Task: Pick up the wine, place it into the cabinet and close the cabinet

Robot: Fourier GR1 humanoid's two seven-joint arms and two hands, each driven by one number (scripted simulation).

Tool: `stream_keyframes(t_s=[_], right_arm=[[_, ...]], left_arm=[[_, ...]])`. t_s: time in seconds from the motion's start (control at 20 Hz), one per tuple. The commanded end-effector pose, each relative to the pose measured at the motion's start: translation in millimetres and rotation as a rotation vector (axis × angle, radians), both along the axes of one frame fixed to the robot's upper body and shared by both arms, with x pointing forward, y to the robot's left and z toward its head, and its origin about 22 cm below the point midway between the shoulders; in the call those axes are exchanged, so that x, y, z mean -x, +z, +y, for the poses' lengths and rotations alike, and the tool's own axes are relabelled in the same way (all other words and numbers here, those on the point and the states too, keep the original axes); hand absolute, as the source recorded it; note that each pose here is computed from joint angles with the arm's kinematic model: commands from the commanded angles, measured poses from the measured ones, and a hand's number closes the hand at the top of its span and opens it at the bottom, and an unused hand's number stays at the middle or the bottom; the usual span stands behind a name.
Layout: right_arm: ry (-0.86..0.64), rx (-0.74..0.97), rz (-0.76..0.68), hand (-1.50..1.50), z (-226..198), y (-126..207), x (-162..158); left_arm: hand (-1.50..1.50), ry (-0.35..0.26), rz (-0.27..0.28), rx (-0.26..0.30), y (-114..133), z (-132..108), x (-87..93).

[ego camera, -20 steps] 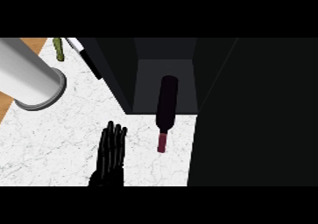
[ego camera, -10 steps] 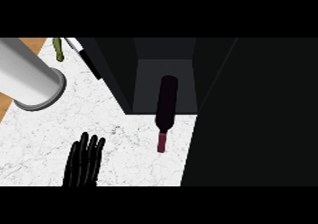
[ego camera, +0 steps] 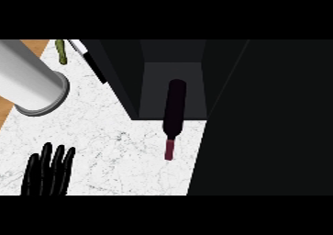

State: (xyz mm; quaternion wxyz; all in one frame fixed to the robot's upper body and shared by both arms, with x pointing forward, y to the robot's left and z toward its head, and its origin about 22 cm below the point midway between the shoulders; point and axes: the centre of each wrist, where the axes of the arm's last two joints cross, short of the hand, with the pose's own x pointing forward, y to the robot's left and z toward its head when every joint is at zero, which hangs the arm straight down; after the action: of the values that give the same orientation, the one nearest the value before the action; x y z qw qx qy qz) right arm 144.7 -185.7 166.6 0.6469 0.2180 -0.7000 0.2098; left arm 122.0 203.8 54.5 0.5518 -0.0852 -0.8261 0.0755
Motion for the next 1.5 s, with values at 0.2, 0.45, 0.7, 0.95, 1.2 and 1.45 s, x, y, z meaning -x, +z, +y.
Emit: stream_keyframes(t_s=[0.2, 0.45, 0.7, 0.95, 1.2, 1.45], right_arm=[[0.249, 0.004, -0.091, 1.50, 9.3, 27.2, 44.6], [0.305, -0.055, -0.076, 1.50, 30.0, 26.2, 56.3], [0.340, -0.049, -0.086, 1.50, 68.2, 23.5, 58.0], [0.303, -0.095, -0.057, 1.50, 80.9, 22.0, 65.8], [0.258, -0.052, -0.119, 1.50, 97.8, 21.2, 54.8], [0.207, -0.040, -0.193, 1.50, 113.0, 25.0, 50.4]], left_arm=[[-1.50, 0.059, -0.002, 0.001, 3.5, 41.1, 7.6], [-1.50, 0.054, -0.016, -0.010, 22.3, 80.6, -3.0], [-1.50, 0.063, 0.000, -0.009, 26.5, 91.5, -5.2], [-1.50, 0.058, 0.007, -0.015, 30.3, 96.9, -7.9], [-1.50, 0.044, -0.003, -0.023, 25.5, 110.5, -12.7], [-1.50, 0.013, 0.008, 0.010, 28.5, 117.7, -15.5]])
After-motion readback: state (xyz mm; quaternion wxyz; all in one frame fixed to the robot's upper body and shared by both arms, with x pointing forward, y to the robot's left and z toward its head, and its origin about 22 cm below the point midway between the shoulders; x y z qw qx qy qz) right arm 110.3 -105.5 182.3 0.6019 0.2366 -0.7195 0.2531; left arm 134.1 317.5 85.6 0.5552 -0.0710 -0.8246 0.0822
